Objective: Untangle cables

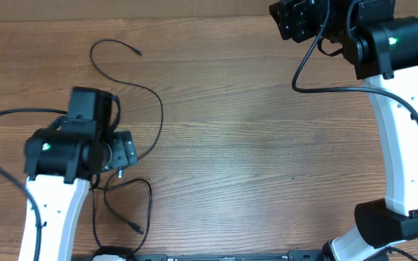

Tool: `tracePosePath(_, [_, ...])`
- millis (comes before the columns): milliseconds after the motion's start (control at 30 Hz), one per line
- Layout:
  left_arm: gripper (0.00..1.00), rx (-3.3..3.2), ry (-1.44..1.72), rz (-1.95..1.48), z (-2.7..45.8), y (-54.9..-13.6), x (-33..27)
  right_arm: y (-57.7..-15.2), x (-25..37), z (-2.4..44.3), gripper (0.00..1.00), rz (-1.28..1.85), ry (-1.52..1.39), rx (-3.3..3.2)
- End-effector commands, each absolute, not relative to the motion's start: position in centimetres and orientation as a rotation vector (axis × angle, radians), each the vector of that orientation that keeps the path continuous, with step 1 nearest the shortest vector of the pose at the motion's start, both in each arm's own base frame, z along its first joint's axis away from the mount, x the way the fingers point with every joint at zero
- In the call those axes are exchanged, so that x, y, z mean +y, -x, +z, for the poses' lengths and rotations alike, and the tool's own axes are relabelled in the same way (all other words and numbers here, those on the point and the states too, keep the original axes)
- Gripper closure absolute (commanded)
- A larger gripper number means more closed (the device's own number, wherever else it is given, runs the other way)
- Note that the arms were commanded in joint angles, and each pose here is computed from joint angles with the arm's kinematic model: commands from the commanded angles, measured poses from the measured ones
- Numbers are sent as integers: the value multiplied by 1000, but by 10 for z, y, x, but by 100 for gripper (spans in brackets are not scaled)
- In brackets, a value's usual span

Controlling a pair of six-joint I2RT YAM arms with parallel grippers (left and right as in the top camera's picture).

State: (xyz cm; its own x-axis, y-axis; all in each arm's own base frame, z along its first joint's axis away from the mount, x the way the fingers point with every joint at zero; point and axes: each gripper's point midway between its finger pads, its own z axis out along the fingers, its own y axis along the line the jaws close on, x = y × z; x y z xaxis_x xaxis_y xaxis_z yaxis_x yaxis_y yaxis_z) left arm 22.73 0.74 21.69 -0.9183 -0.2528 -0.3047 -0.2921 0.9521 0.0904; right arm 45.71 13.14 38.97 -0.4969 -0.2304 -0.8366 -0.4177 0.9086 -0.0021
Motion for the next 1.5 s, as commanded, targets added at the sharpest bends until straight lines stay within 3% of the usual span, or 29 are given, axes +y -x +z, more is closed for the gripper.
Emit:
tracePosePath(0, [5, 2860, 351, 239, 210, -226, 11, -454, 132, 395, 26, 266, 460, 2102])
tracePosePath(100, [0, 2881, 352, 247, 207, -223, 11, -454, 131, 394, 26, 264, 461, 2103])
tracePosePath(267, [0, 2909, 400, 238, 192, -219, 10, -454, 131, 394, 26, 263, 463, 2104])
tracePosePath(600, [0, 2742, 560, 165, 124, -275, 5, -451, 131, 389, 26, 265, 464, 2127])
tracePosePath(733, [0, 2805, 630, 266, 95, -275, 23, -449, 131, 387, 26, 266, 466, 2141])
tracePosePath(800, [0, 2847, 735, 304, 80, -269, 36, -448, 132, 386, 27, 269, 469, 2143])
tracePosePath(933, [0, 2672, 1478, 417, 54, -241, 71, -447, 131, 384, 27, 271, 471, 2151])
tracePosePath(1000, [12, 2581, 1680, 358, 46, -241, 69, -446, 131, 383, 27, 272, 471, 2156])
tracePosePath(1067, [18, 2522, 1772, 277, 42, -249, 64, -446, 131, 382, 27, 272, 471, 2160])
tracePosePath(1467, [21, 2411, 1738, 139, 42, -285, 65, -444, 131, 379, 27, 273, 473, 2177])
